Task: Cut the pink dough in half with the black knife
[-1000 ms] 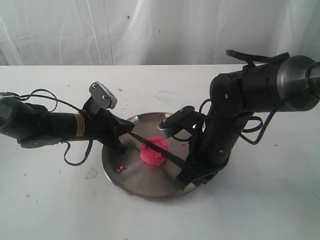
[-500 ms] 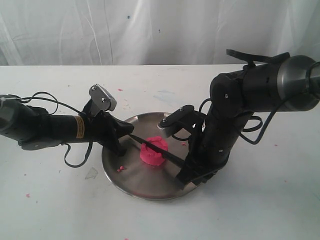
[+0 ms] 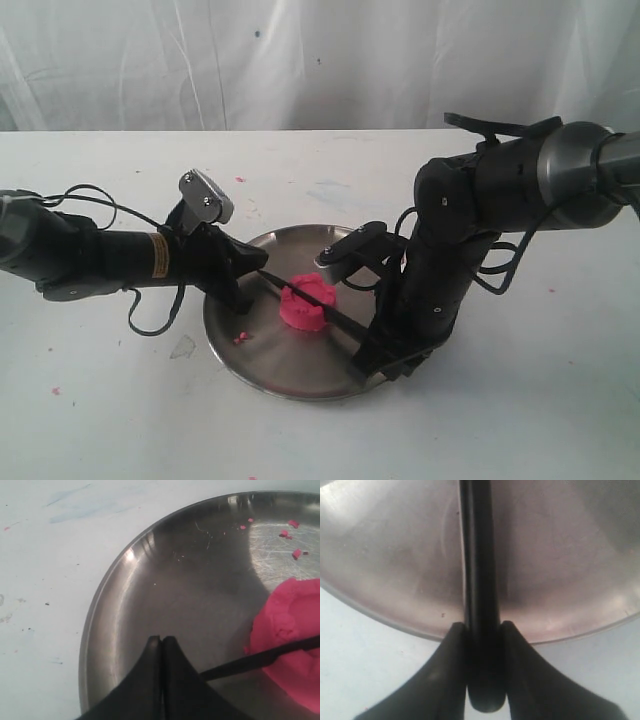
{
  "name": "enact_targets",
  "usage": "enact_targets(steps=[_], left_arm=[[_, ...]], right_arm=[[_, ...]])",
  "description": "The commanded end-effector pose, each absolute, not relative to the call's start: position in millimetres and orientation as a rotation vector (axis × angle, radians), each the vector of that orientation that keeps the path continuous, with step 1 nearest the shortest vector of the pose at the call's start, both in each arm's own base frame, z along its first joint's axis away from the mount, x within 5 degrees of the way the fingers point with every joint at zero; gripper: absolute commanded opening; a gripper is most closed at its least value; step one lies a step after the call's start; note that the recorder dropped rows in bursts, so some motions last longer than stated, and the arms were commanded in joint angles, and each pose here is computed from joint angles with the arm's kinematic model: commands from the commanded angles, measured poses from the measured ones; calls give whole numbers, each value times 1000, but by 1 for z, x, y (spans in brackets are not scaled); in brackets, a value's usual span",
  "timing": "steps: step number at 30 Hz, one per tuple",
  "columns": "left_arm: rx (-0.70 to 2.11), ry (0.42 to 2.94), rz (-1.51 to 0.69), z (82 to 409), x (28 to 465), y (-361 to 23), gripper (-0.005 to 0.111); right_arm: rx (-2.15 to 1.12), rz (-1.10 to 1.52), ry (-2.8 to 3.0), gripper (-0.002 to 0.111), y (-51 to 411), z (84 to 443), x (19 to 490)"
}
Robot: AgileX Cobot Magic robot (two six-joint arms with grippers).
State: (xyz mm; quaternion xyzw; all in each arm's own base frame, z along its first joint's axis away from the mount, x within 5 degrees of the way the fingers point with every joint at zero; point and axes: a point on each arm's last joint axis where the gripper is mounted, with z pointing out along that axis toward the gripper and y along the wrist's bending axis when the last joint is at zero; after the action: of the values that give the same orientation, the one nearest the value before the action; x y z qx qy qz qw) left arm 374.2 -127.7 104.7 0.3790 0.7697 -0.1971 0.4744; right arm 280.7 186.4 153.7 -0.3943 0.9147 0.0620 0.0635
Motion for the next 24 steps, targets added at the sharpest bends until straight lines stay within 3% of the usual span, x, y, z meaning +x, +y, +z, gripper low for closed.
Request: enact_targets(steps=[1, 24], left_arm=[[982, 1911, -474, 96, 370, -128, 0], [976, 1841, -531, 103, 369, -133, 0]], right_arm=[[-1147, 209, 2741, 0, 189, 153, 284], [-1140, 217, 2743, 0, 190, 153, 284]])
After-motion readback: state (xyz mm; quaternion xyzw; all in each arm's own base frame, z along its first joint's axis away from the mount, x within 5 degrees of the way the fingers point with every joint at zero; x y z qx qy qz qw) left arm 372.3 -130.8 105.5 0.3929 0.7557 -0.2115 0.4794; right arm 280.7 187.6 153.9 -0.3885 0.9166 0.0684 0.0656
